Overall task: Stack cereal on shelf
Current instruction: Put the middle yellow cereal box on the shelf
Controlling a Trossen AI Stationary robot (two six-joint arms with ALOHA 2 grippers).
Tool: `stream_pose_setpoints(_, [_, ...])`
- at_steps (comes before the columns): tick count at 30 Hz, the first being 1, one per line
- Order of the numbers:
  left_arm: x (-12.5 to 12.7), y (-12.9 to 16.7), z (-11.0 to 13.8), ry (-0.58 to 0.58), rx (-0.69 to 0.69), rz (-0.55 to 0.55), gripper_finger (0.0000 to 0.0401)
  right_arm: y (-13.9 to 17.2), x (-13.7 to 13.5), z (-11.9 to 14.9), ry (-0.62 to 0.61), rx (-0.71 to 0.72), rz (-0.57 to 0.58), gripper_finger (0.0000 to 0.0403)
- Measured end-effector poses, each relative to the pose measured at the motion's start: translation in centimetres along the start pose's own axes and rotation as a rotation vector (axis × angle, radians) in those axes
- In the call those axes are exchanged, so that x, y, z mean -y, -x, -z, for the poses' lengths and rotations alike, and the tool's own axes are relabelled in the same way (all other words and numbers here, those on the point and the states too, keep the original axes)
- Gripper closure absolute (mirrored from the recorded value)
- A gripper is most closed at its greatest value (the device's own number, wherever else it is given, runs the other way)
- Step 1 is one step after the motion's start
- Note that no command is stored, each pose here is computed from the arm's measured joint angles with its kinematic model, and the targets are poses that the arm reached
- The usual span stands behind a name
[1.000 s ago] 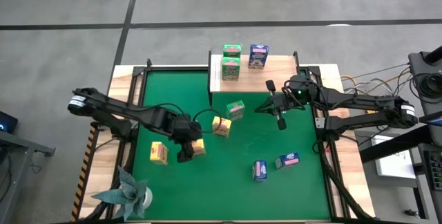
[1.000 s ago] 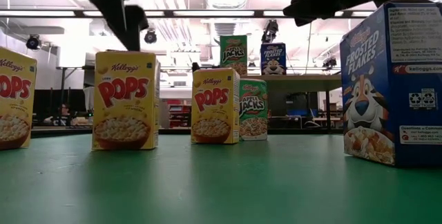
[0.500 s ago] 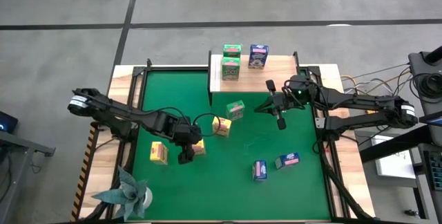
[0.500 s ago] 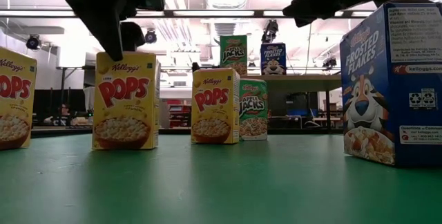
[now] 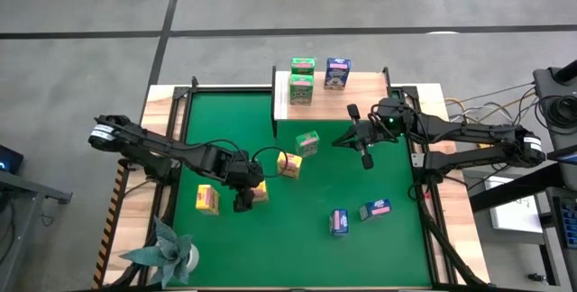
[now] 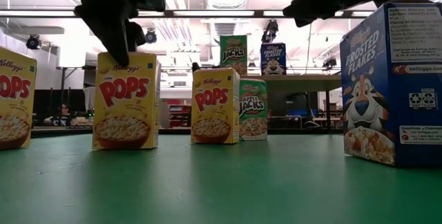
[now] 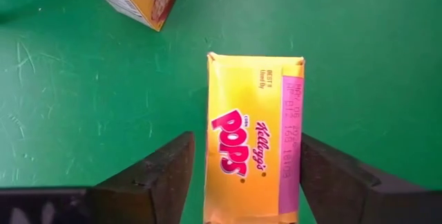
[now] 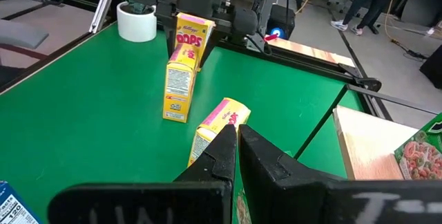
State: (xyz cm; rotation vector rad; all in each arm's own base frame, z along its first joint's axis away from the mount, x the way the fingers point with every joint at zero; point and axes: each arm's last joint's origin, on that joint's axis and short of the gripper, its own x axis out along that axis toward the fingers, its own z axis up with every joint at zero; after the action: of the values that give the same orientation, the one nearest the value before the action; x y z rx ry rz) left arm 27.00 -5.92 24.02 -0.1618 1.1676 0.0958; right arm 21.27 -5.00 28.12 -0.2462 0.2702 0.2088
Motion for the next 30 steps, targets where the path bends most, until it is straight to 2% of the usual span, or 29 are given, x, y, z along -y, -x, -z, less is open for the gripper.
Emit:
stream_pose_setpoints(14, [0.1, 0.2, -0.2, -0.001, 0.019, -0.001, 0.0213, 0.0, 0.0, 0.0, -0.001, -0.001, 0.0, 0.0394])
stream_pose_setpoints(25, [0.3, 0.2, -0.2, -0.006, 0.02, 0.002, 0.0256, 0.0, 0.0, 0.0, -0.002, -0.003, -0.001, 0.0394])
stream_pose_setpoints(30, [0.6, 1.4, -1.2, -0.034, 0.058, 0.016, 0.0259, 0.4, -0.1, -0.1, 0.004, -0.002, 0.0, 0.0394])
